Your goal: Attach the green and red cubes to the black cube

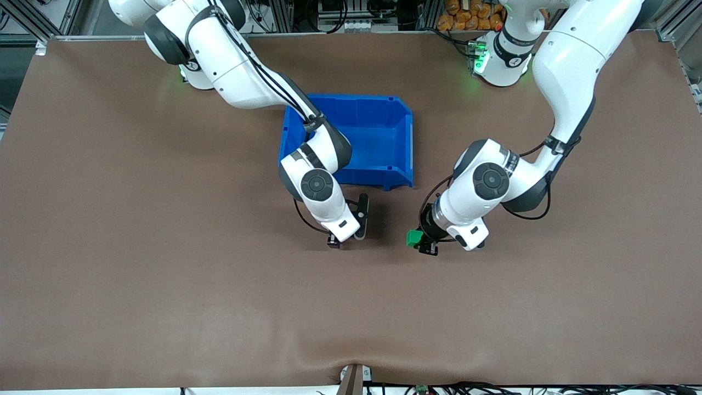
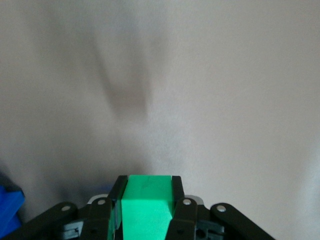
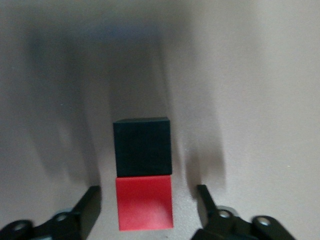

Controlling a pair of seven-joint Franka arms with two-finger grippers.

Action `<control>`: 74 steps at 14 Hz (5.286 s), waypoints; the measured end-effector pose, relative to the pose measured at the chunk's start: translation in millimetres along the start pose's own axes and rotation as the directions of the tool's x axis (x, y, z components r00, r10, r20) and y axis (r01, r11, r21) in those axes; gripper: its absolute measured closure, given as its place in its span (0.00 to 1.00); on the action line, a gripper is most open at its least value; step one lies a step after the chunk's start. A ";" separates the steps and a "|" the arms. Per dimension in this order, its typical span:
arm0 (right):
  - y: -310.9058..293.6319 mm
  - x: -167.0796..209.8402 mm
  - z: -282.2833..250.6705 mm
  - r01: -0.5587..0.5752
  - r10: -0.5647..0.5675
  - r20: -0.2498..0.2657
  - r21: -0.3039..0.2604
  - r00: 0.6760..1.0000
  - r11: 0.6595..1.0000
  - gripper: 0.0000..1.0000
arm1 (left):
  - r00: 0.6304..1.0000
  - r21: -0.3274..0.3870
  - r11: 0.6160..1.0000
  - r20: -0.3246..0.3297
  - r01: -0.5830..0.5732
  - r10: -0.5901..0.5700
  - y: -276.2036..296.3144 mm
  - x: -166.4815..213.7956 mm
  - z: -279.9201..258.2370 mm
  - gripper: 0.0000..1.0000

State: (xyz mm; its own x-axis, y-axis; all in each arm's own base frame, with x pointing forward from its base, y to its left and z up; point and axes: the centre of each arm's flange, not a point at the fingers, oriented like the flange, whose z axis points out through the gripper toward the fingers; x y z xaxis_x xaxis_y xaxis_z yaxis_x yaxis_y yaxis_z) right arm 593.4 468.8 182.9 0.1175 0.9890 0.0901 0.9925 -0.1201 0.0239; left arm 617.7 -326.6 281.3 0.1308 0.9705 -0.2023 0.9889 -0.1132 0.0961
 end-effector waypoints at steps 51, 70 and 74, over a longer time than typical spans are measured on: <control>23.1 -452.2 -460.9 -0.998 0.991 0.134 -0.054 0.029 0.037 0.00 | 0.991 0.007 0.993 -0.067 0.117 -0.116 -27.2 -121.1 110.5 0.25; 8.2 -471.2 -517.9 -0.999 0.996 0.075 -0.029 -0.039 -0.037 0.00 | 0.827 0.138 0.857 -0.227 -0.496 0.515 -13.5 -31.5 -291.6 0.00; 9.0 -464.0 -514.9 -0.999 0.996 0.081 -0.040 -0.025 -0.022 0.00 | 0.790 0.209 0.790 -0.102 -0.577 0.604 -31.8 16.3 -343.0 0.00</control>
State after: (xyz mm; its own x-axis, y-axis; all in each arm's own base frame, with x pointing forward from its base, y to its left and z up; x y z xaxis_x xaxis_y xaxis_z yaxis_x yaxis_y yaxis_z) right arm 530.1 -35.8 653.9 0.9888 -0.1371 -0.0586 -0.1401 -0.9889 -0.0504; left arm 564.3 -234.2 609.2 0.6938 0.7201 -0.0027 0.7201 -0.6938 -0.0108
